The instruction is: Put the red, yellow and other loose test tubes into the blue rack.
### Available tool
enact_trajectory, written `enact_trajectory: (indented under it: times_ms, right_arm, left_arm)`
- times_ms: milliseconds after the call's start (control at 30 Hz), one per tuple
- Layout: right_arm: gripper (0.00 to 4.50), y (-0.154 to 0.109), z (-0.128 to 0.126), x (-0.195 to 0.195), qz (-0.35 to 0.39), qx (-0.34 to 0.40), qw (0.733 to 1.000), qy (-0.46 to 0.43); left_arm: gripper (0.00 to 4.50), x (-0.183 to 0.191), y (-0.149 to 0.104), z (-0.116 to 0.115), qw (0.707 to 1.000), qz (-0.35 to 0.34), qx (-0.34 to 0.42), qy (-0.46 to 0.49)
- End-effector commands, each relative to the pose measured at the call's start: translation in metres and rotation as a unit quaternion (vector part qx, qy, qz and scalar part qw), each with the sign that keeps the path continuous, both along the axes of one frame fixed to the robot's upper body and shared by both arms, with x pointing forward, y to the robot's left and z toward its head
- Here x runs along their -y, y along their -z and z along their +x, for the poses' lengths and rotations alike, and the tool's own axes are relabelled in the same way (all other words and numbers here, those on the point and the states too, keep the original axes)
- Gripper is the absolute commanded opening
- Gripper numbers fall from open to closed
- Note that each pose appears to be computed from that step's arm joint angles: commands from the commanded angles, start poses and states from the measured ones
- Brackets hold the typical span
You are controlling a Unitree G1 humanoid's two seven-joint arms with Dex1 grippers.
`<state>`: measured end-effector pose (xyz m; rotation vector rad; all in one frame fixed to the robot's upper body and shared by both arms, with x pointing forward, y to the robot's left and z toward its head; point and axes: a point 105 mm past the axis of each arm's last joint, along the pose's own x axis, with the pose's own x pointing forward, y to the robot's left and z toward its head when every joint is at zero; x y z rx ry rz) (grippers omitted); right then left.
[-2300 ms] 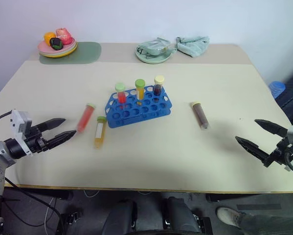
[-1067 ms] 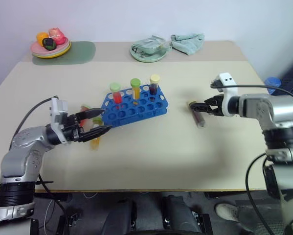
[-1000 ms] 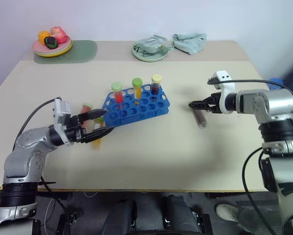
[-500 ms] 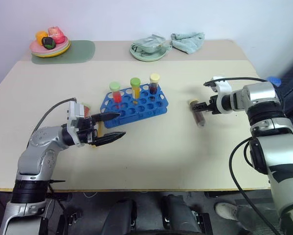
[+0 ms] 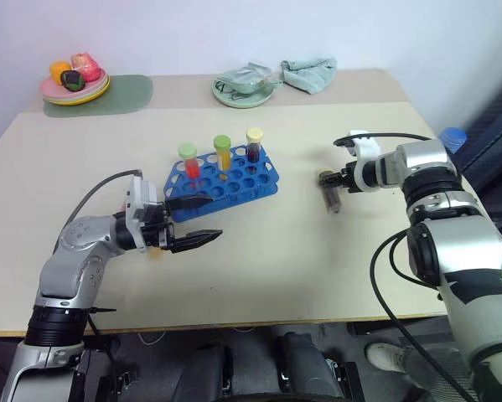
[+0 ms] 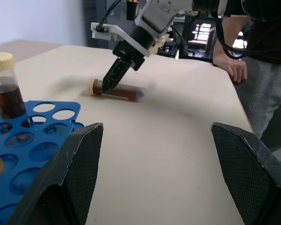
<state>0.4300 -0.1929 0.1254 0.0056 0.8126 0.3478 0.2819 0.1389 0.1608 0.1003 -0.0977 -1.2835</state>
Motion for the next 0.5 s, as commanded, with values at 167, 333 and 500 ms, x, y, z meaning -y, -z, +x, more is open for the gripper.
enact_trajectory:
  times_ms: [167,333,500]
  right_arm:
    - [0.82,0.012,0.001,-0.016,-0.011,-0.006,1.0,-0.017]
    - [0.82,-0.02,0.01,-0.017,-0.01,0.055,0.998,-0.04]
    - [0.82,-0.074,0.012,-0.025,0.049,0.189,0.979,-0.064]
  left_arm:
    - [3.79,0.005,-0.004,-0.002,1.0,0.004,0.02,0.003]
    - [3.79,0.002,-0.003,-0.001,1.0,0.001,0.017,-0.008]
    - [3.79,-0.007,0.005,0.011,0.998,-0.006,0.005,-0.063]
